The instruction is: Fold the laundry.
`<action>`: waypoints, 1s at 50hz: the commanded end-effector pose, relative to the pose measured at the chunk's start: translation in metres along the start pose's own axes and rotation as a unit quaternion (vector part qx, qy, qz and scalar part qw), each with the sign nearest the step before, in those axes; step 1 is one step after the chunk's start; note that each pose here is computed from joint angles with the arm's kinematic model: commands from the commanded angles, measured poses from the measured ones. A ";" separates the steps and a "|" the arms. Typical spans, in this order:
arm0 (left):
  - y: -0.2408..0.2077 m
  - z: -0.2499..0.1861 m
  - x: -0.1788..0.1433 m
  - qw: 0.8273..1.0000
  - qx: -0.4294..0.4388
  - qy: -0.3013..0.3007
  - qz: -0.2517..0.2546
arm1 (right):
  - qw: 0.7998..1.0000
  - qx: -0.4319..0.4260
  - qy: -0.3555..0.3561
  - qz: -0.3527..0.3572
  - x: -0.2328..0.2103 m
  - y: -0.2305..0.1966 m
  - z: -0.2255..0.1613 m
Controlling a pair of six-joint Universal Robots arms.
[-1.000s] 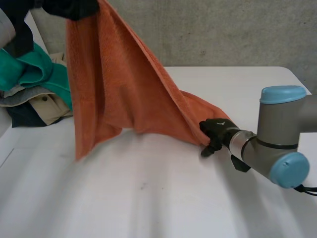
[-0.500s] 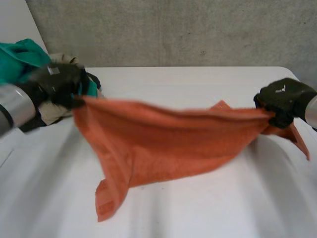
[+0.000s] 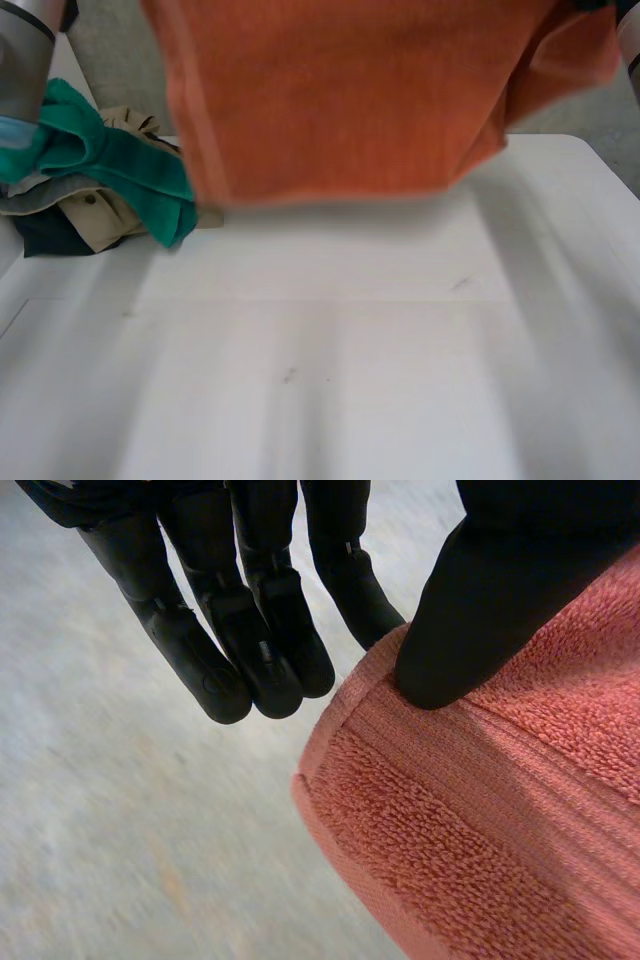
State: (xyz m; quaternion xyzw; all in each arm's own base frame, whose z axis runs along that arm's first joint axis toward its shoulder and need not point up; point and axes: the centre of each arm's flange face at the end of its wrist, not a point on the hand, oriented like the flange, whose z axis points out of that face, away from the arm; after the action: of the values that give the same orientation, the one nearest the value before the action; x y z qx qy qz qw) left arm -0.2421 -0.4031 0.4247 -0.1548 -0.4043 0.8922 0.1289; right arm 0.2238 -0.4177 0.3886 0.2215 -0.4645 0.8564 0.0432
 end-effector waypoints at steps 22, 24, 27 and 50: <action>0.166 -0.193 0.028 0.950 -0.303 0.064 -0.039 | 0.917 -0.330 -0.224 -0.007 -0.089 0.184 -0.141; 0.165 -0.196 0.025 0.949 -0.309 0.061 -0.035 | 0.916 -0.350 -0.198 -0.004 -0.083 0.185 -0.144; 0.161 -0.201 0.021 0.946 -0.316 0.057 -0.036 | 0.921 -0.366 -0.132 0.020 -0.067 0.177 -0.141; 0.133 -0.239 0.021 0.917 -0.390 0.080 -0.022 | 0.868 -0.472 -0.099 0.117 -0.022 0.180 -0.162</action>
State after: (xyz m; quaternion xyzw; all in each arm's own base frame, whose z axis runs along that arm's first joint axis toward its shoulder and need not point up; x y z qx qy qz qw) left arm -0.1913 -0.3343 0.1670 -0.2469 -0.6873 0.6737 0.1130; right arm 0.1453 -0.3974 0.1472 0.1706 -0.8269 0.5359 0.0045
